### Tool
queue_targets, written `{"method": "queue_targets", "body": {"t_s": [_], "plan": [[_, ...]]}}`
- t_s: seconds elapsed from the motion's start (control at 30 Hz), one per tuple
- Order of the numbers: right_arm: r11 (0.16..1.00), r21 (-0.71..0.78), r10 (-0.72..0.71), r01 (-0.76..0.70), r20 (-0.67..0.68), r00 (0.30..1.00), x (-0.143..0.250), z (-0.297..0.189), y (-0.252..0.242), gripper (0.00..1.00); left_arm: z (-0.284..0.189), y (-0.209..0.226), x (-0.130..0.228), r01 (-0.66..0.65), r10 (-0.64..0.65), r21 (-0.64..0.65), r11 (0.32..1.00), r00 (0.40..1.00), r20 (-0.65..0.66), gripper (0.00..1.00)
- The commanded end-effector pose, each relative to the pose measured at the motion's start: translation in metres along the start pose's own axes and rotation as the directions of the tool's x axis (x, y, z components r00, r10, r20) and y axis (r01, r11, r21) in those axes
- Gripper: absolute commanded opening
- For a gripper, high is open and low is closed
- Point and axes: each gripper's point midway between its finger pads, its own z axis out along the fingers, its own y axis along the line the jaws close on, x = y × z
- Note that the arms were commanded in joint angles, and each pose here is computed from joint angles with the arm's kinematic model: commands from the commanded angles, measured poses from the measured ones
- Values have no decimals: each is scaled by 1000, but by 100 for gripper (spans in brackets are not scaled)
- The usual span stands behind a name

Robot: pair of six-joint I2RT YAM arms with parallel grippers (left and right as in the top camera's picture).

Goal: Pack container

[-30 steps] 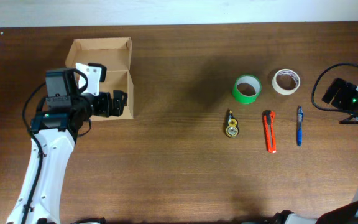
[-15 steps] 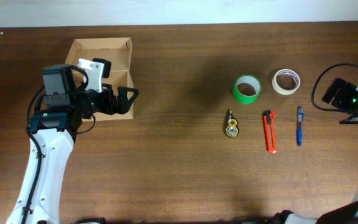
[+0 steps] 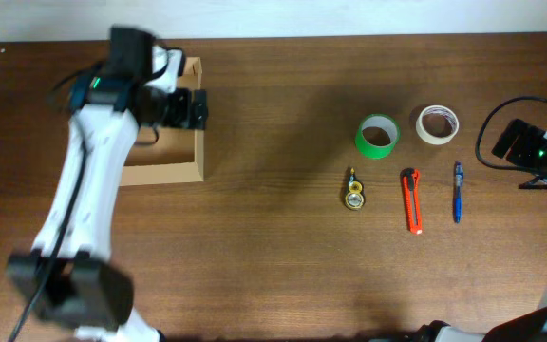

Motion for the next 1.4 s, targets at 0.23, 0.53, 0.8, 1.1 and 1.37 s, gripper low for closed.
{"method": "queue_targets", "body": {"t_s": [0.23,0.53,0.8,1.1,1.37], "plan": [[1000,-7,2,-2,11,1000,-6,-2,1,99,69,27,13,-41,19,-99,994,977,-212,79],[1000,-7,2,-2,11,1000,-6,-2,1,99,86,27,14,-2,-20,-99,995,976,-217,68],[1000,-7,2,-2,11,1000,-6,-2,1,99,103,12,32,6,-26,-73,997,961,-274,67],[1000,-7,2,-2,11,1000,-6,-2,1,99,125,7,59,19,-38,-62,998,945,-326,64],[1000,-7,2,-2,11,1000,-6,-2,1,99,128,7,55,47,-66,-70,996,951,-303,7]]}}
